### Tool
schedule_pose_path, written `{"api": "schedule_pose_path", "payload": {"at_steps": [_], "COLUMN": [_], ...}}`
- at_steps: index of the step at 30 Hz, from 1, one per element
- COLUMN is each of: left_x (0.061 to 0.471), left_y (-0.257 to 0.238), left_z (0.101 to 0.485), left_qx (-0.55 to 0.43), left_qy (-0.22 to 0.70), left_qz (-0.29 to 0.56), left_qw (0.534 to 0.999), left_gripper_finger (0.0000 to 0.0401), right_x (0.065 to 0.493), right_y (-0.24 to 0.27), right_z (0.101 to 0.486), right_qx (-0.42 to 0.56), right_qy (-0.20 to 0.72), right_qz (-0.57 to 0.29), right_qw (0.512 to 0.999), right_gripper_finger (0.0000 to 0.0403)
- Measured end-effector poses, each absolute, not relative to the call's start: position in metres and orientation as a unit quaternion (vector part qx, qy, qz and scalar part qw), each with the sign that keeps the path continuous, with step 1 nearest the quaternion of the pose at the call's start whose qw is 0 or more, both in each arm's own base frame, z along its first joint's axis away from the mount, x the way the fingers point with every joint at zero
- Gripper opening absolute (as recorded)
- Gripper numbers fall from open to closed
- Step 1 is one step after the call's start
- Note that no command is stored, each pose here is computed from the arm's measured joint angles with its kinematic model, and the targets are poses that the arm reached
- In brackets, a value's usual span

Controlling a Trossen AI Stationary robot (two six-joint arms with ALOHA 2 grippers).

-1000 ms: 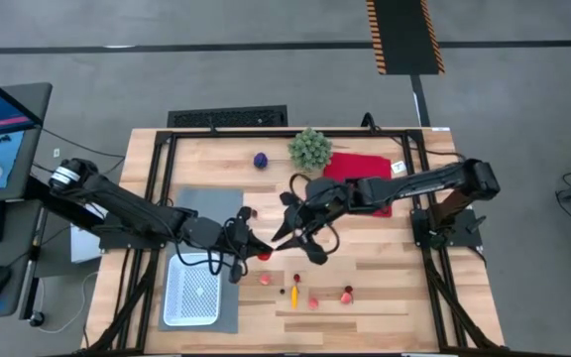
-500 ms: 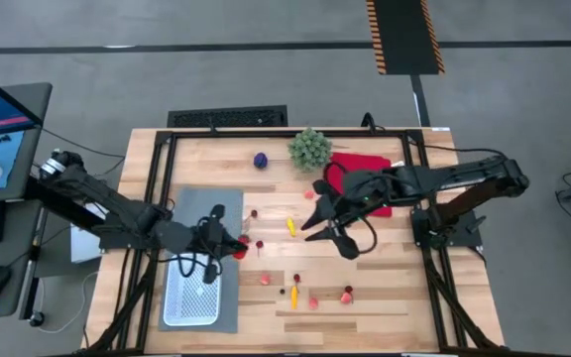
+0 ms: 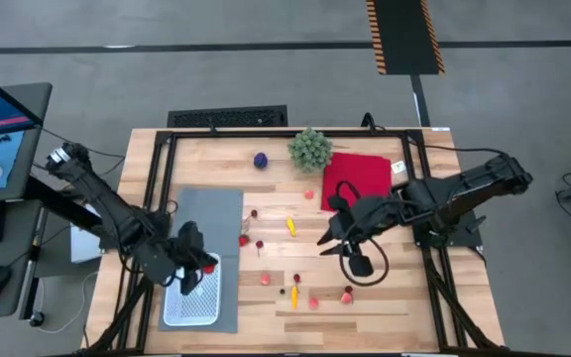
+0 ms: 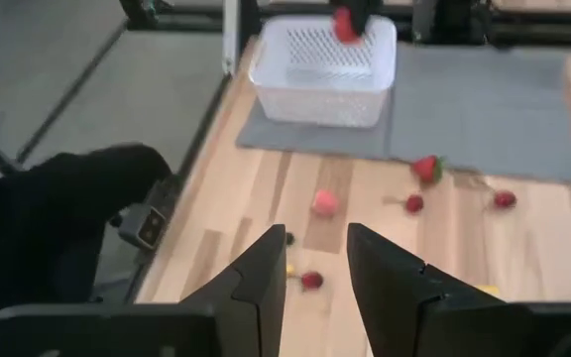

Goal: Pick and placing Produce into tupperware
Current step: Put the red strawberry into the white basket, then put the pink apricot into the white basket

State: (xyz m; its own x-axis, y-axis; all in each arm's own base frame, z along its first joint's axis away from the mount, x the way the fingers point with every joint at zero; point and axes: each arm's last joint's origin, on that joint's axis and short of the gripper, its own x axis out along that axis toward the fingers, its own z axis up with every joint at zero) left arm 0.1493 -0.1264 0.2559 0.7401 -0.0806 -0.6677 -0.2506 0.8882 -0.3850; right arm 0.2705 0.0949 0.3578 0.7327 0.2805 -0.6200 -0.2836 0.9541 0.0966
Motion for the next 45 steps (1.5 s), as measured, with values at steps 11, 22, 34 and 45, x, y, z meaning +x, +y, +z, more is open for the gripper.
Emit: {"api": "schedule_pose_path", "payload": {"at_steps": [11, 22, 34, 45], "left_x": [0.146, 0.157, 0.158, 0.155], "left_y": [-0.15, -0.165, -0.162, -0.158], "left_z": [0.214, 0.188, 0.187, 0.202], "left_qx": [-0.257, -0.24, -0.237, -0.208], "left_qy": [0.491, 0.529, 0.5, 0.486], "left_qz": [0.116, 0.136, 0.167, 0.154], "left_qw": [0.824, 0.803, 0.816, 0.835], "left_gripper_finger": [0.0, 0.0, 0.0053, 0.016], "right_x": [0.274, 0.274, 0.274, 0.274], "right_y": [0.099, 0.101, 0.101, 0.101], "right_z": [0.352, 0.353, 0.353, 0.353], "right_qx": [-0.005, 0.002, 0.003, -0.009], "right_qy": [0.343, 0.341, 0.341, 0.34], "right_qz": [0.14, 0.143, 0.143, 0.147], "right_qw": [0.929, 0.929, 0.929, 0.929], "right_gripper_finger": [0.0128, 0.0125, 0.0125, 0.0125]}}
